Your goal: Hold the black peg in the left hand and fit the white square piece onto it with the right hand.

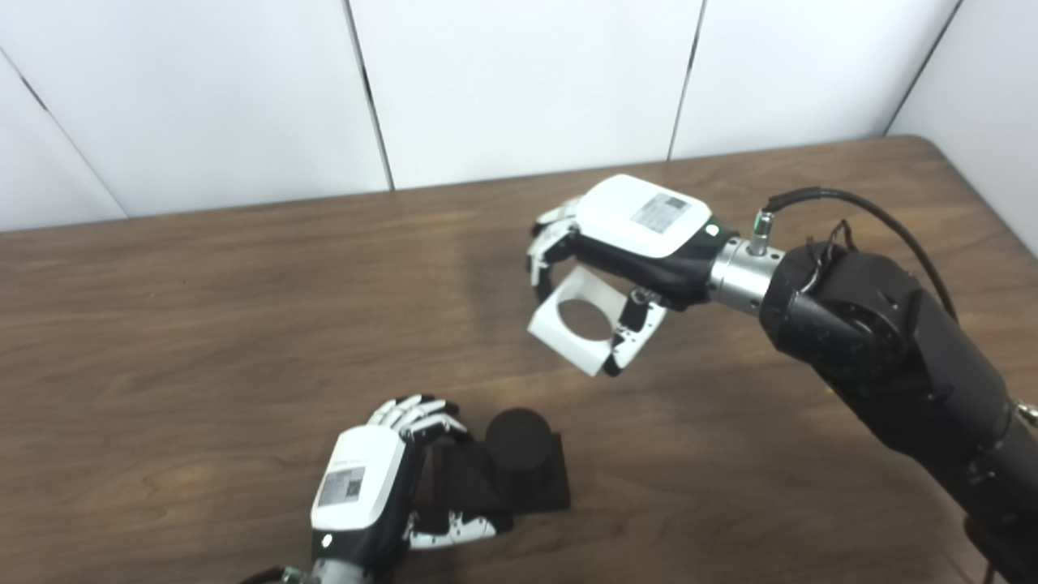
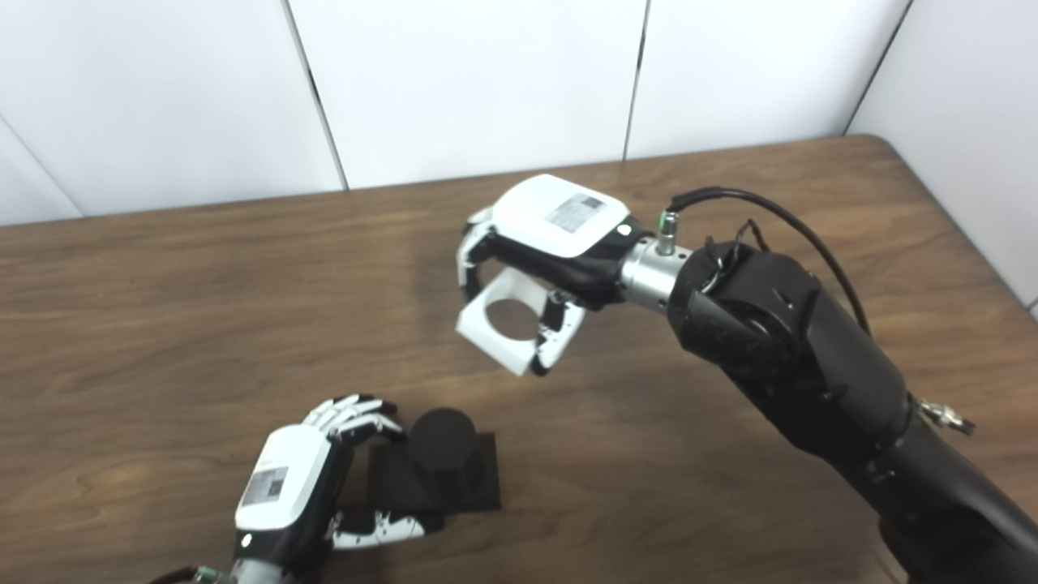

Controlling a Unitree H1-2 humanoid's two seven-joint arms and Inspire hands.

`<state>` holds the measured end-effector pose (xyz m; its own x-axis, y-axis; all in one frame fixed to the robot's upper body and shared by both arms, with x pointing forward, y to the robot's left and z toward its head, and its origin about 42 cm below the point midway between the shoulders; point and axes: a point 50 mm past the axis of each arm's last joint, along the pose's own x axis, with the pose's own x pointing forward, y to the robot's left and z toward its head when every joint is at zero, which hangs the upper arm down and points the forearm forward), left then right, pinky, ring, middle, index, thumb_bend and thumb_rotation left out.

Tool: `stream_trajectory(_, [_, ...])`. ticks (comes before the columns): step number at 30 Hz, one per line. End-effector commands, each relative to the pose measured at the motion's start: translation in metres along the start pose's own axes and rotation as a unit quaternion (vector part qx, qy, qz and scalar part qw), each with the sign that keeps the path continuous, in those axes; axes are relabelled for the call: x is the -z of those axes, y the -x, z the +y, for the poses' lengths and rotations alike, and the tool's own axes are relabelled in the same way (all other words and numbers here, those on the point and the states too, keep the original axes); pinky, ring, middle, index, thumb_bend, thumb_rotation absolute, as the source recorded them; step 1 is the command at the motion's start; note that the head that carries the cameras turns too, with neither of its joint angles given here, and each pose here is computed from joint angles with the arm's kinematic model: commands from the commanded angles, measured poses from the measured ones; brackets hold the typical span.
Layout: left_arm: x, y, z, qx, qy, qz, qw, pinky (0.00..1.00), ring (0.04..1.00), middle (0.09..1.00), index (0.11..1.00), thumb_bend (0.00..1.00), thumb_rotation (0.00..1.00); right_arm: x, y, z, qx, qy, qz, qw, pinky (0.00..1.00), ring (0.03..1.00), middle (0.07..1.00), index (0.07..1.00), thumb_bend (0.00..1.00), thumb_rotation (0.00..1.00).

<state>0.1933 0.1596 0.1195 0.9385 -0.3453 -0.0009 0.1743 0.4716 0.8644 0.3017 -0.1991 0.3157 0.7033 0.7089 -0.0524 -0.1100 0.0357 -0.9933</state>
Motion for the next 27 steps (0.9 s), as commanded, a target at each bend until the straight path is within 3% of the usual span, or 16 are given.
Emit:
stream_trajectory(1, [-0.004, 0.000, -0.003, 0.020, -0.008, 0.004, 1.000, 0.87, 0.859, 0.791, 0.485, 0.52, 0.05, -0.012, 0.003, -0.019, 0.033, 0.023, -0.030, 0.999, 0.84, 0.829, 0.715, 0.481, 0.52, 0.13])
stream_trajectory(8, [-0.009, -0.005, -0.002, 0.023, -0.017, -0.001, 1.000, 0.86, 0.849, 0.784, 0.485, 0.52, 0.05, -0.046, 0.008, -0.024, 0.018, 0.024, -0.085, 0.996, 0.86, 0.830, 0.709, 0.481, 0.52, 0.13])
stream_trajectory(14, [-0.012, -0.008, 0.000, 0.028, -0.021, 0.000, 0.999, 0.87, 0.851, 0.785, 0.484, 0.52, 0.05, -0.059, 0.011, -0.024, 0.006, 0.034, -0.113, 0.993, 0.85, 0.836, 0.717, 0.481, 0.52, 0.13])
stream_trajectory(27, [-0.020, -0.012, 0.001, 0.028, -0.020, -0.002, 0.999, 0.87, 0.853, 0.785, 0.485, 0.52, 0.05, -0.053, 0.013, -0.018, -0.021, 0.038, -0.113, 0.993, 0.85, 0.843, 0.713, 0.481, 0.52, 0.13])
